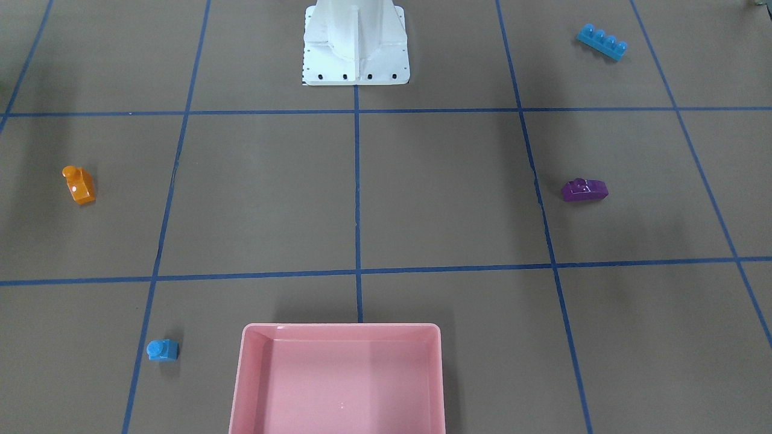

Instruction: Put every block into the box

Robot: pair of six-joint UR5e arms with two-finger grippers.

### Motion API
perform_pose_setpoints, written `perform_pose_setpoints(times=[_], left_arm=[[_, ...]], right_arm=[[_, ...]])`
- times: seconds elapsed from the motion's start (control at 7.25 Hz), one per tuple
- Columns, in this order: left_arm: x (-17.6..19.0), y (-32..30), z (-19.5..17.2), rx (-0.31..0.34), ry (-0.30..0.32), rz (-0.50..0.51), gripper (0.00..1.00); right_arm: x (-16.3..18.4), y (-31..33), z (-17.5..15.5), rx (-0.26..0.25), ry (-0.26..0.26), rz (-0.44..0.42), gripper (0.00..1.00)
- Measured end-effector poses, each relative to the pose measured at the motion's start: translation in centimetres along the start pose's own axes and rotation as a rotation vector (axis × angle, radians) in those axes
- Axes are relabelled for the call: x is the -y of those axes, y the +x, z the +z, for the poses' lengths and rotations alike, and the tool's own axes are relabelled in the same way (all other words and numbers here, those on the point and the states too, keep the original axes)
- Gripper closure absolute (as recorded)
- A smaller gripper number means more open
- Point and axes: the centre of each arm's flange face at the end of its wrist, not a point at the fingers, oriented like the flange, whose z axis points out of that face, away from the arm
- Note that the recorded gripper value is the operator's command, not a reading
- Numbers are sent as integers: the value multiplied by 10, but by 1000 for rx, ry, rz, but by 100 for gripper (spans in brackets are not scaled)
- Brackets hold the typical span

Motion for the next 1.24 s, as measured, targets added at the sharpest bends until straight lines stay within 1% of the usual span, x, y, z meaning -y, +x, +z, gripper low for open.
perform_pose_setpoints(times=[0.41, 0.69, 0.83, 0.97, 1.24], left_arm=[[1, 0, -1, 1, 2, 3, 0], [4, 2, -2, 1, 8, 5, 0], [6, 5, -7, 2, 21, 12, 0], [13, 12, -15, 7, 48, 33, 0], [33, 22, -32, 15, 114, 88, 0]], right_arm=[[1, -2, -2, 1, 5, -4, 0], [1, -14, -16, 1, 34, -29, 0], [2, -18, -21, 3, 45, -37, 0], [7, -25, -26, 23, 60, -47, 0], [23, -47, -45, 94, 111, -87, 0]])
